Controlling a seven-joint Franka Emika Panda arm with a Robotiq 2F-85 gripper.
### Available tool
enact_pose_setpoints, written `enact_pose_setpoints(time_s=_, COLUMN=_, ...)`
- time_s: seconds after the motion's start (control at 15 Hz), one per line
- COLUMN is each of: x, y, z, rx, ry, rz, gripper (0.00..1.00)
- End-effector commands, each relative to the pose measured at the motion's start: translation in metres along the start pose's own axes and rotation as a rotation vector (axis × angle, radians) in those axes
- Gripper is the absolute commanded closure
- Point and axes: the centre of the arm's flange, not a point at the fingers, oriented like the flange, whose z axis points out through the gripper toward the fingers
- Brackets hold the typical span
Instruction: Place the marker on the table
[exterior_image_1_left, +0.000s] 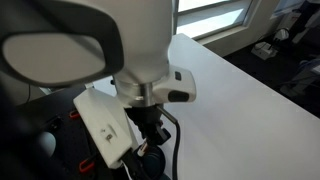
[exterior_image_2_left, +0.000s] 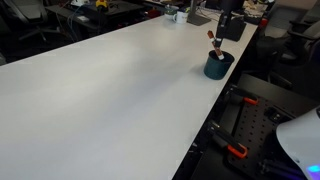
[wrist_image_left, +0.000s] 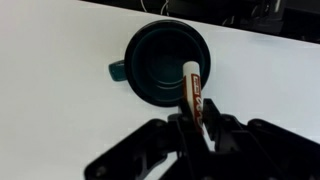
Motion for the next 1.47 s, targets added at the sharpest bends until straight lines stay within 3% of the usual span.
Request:
enact_pose_setpoints(time_s=0.0, x=-0.009, y=-0.037, z=-0.060, rx=-0.049, ry=0.050, rz=-0.011, gripper=0.95)
enact_pose_setpoints(time_s=0.27, x=0.005, y=-0.069, z=-0.083, rx=-0.062, ry=0.047, rz=-0.114, gripper=0.95)
enact_pose_setpoints(time_s=0.47, x=0.012, y=-0.097, z=-0.073, rx=0.039, ry=-0.044, rz=-0.192, gripper=0.95)
enact_pose_setpoints(time_s=0.73, x=0.020, y=-0.129, z=-0.052, rx=0.172, ry=-0.091, rz=-0.242, gripper=0.95)
enact_pose_setpoints(time_s=0.93, x=0.023, y=-0.139, z=-0.036, rx=0.215, ry=-0.091, rz=-0.236, gripper=0.95)
enact_pose_setpoints(time_s=1.4, x=0.034, y=-0.125, z=0.021, rx=0.228, ry=-0.066, rz=-0.116, gripper=0.95)
